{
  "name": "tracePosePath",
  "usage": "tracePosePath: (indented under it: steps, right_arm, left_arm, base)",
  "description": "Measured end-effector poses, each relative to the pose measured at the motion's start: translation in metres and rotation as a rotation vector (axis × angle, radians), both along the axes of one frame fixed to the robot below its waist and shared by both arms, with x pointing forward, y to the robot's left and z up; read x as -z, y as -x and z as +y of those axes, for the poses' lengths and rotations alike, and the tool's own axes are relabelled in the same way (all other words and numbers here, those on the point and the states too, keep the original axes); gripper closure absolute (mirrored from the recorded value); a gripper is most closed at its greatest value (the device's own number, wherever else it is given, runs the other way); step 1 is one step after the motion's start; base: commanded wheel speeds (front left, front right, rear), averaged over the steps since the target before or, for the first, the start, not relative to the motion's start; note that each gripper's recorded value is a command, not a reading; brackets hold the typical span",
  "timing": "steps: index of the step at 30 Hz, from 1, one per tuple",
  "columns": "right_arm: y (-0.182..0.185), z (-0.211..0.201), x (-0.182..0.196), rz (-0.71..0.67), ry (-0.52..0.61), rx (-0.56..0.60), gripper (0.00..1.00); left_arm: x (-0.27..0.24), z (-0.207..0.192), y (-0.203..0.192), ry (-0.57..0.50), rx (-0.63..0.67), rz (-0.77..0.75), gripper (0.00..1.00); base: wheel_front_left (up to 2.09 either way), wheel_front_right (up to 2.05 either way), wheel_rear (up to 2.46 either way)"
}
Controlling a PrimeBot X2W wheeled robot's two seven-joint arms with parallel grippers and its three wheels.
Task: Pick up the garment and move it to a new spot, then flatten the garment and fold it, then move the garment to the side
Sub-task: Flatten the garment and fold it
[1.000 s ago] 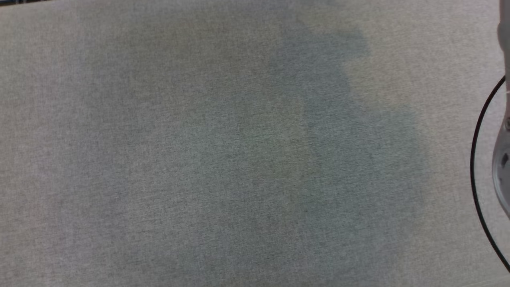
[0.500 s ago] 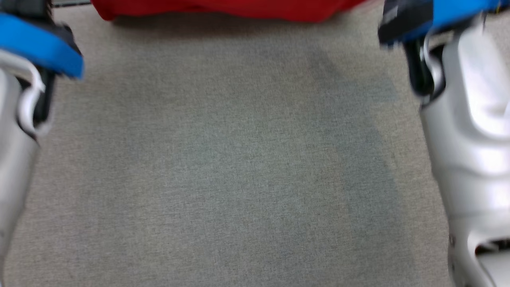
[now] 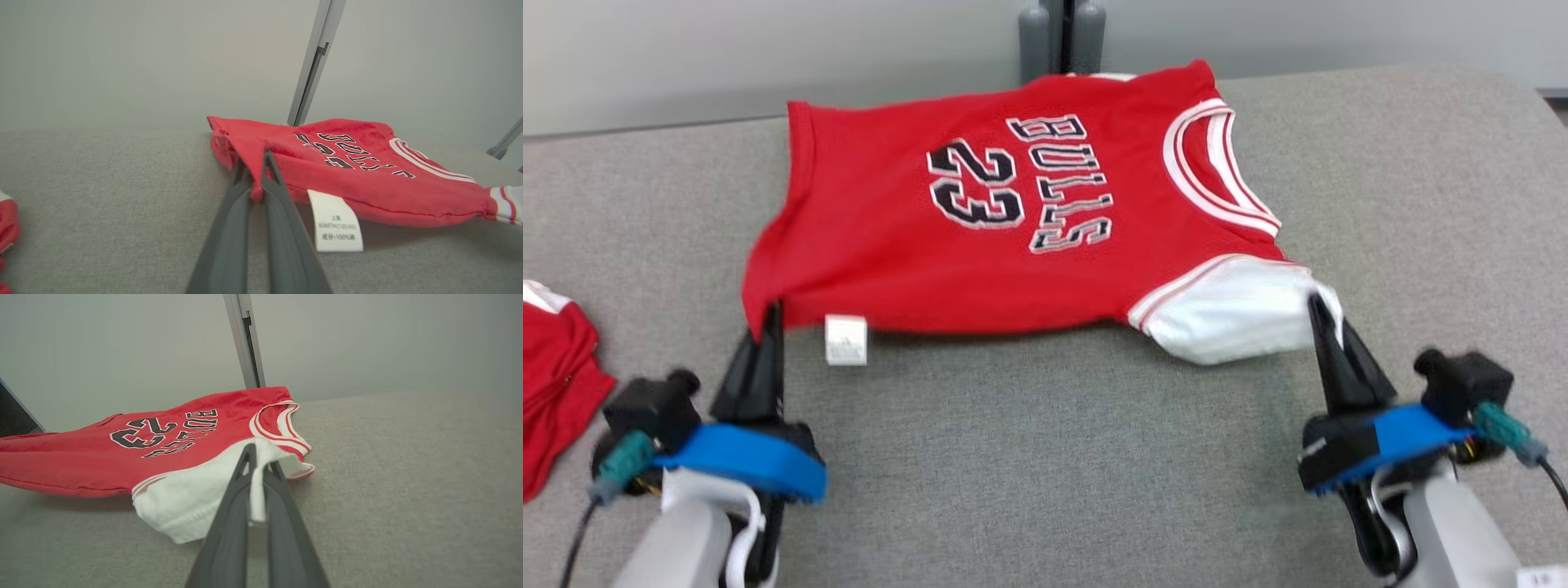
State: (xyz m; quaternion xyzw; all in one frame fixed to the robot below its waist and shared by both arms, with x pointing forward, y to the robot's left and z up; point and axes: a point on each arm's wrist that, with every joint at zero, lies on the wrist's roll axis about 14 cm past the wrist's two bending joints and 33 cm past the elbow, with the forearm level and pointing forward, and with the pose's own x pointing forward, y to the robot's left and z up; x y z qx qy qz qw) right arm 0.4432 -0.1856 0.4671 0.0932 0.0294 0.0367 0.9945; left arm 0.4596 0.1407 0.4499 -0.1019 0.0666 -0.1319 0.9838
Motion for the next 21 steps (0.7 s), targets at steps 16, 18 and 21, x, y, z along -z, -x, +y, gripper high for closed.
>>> tracePosePath:
  steps: [16,18,21]
  right_arm:
    - [0.115,-0.013,0.015,0.147,-0.059,0.073,1.0]
    - [0.127,-0.013,0.015,0.166,-0.053,0.076,1.0]
    - [0.14,-0.016,0.012,0.181,-0.054,0.085,1.0]
  left_arm:
    - [0.044,0.013,0.107,0.033,-0.086,0.165,1.0]
    - [0.046,0.014,0.115,0.028,-0.093,0.174,1.0]
    - [0.05,0.013,0.129,0.026,-0.093,0.189,1.0]
  base:
    - [0.0,0.0,0.0]
    - [0.0,0.0,0.0]
    - [0.0,0.0,0.0]
